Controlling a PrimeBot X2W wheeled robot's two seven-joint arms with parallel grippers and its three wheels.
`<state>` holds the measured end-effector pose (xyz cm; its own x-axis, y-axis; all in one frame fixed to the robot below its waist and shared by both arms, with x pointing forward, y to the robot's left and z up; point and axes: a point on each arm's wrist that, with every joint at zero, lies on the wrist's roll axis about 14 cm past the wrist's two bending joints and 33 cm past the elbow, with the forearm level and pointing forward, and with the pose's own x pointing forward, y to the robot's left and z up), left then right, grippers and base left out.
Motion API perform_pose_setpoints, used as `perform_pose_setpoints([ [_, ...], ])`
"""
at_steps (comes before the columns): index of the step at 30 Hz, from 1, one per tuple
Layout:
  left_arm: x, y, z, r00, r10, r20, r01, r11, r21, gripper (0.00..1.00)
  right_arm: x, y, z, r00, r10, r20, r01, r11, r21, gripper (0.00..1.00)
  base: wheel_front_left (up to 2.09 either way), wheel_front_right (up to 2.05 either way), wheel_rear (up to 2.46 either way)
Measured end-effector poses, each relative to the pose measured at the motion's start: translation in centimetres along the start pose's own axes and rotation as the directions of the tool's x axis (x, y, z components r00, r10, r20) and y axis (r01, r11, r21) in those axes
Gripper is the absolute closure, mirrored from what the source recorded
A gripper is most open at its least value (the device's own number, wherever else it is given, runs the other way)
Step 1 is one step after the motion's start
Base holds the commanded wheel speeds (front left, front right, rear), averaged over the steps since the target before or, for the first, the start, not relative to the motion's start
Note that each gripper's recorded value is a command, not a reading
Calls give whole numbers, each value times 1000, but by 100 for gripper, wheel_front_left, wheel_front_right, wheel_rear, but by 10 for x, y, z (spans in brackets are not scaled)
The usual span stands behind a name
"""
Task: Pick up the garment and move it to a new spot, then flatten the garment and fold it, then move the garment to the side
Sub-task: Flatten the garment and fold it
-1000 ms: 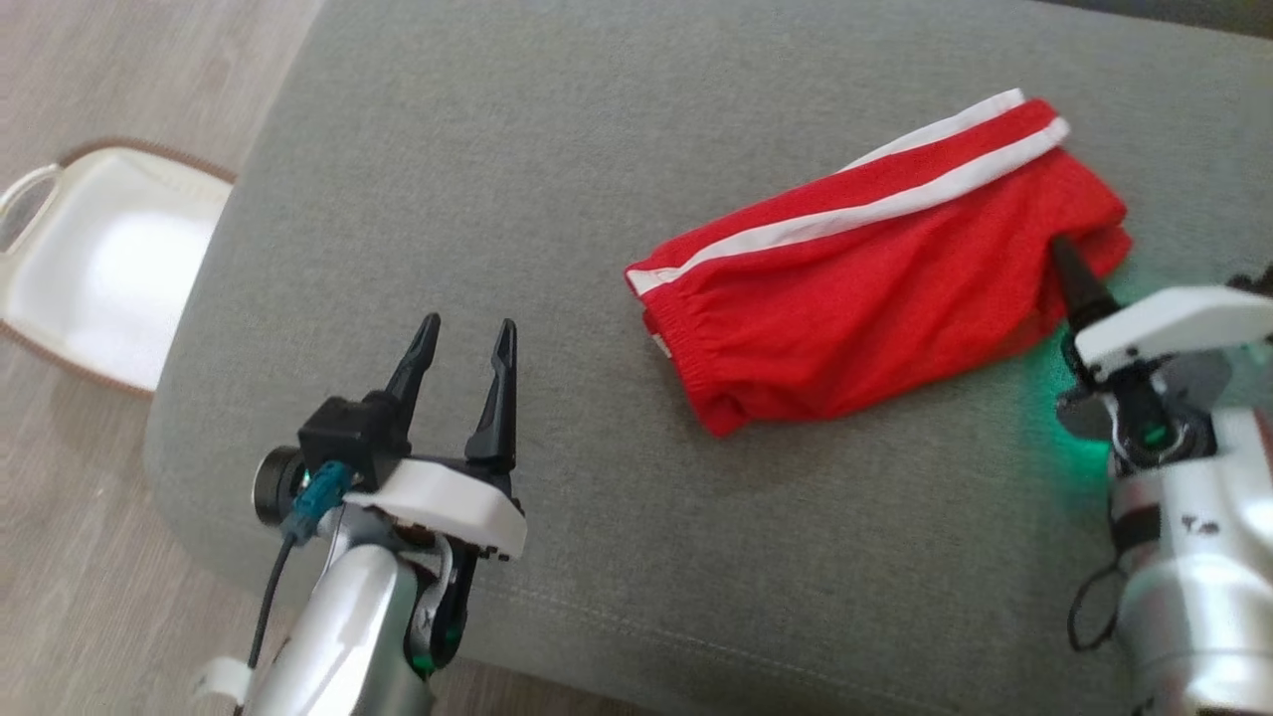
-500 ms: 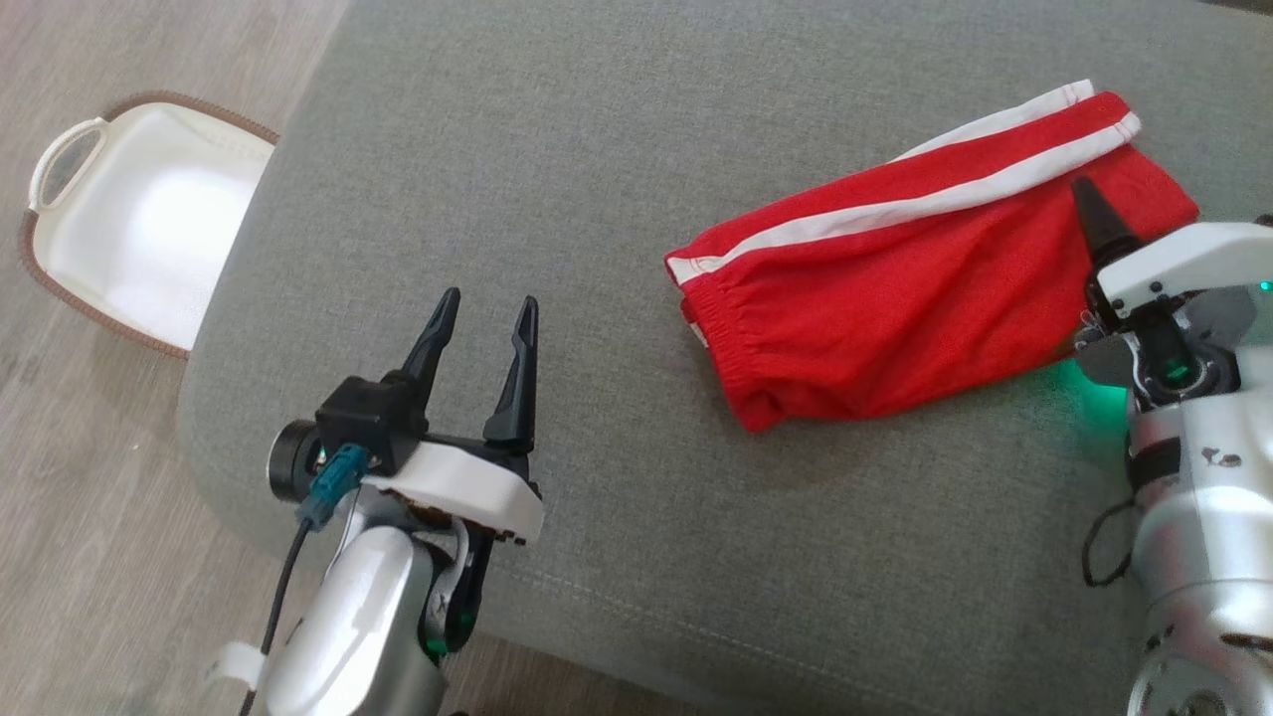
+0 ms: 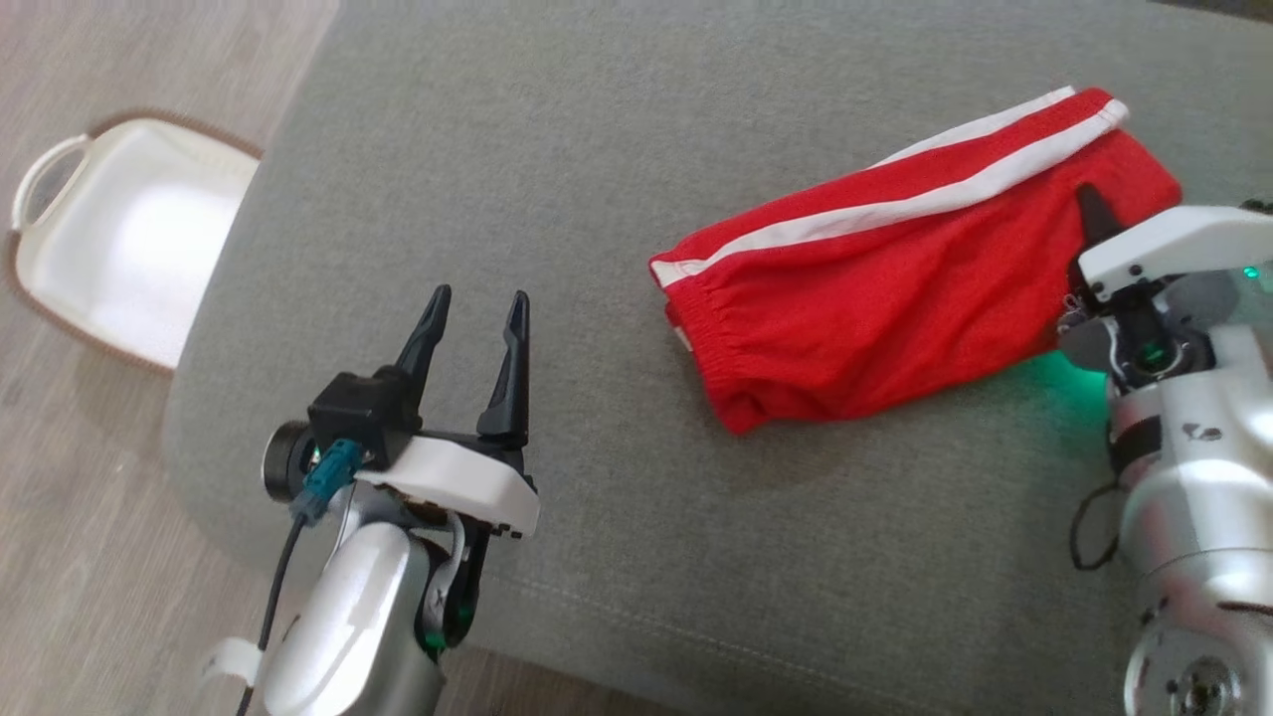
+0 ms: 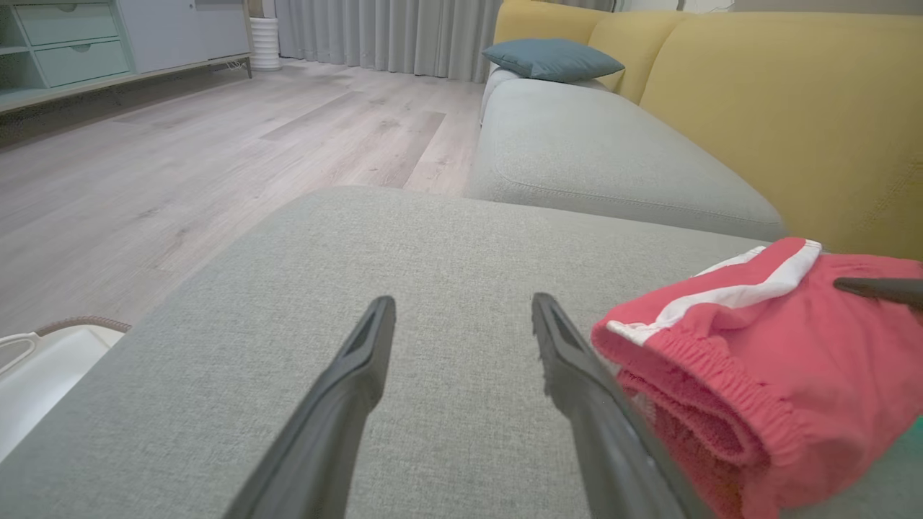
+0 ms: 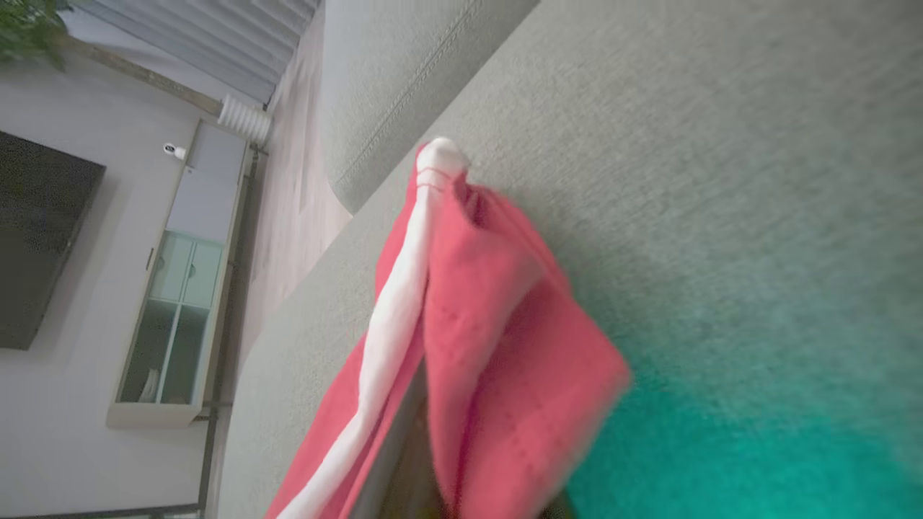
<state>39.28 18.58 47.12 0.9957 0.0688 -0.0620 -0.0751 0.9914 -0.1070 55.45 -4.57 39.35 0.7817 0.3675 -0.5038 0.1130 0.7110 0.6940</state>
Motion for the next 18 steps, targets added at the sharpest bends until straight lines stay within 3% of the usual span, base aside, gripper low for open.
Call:
perform_pose_setpoints([
  [3,2,-7,4,1000,-19,12,19,1000,-6,0,-13,-4,5,999,0,51,-1,1000,23,100,0,0,0],
  [18,-8,-39,18,992,-109,61,112,993,-40,0,-107,-86,1,958,-146,246,99,976,193,100,0,0,0],
])
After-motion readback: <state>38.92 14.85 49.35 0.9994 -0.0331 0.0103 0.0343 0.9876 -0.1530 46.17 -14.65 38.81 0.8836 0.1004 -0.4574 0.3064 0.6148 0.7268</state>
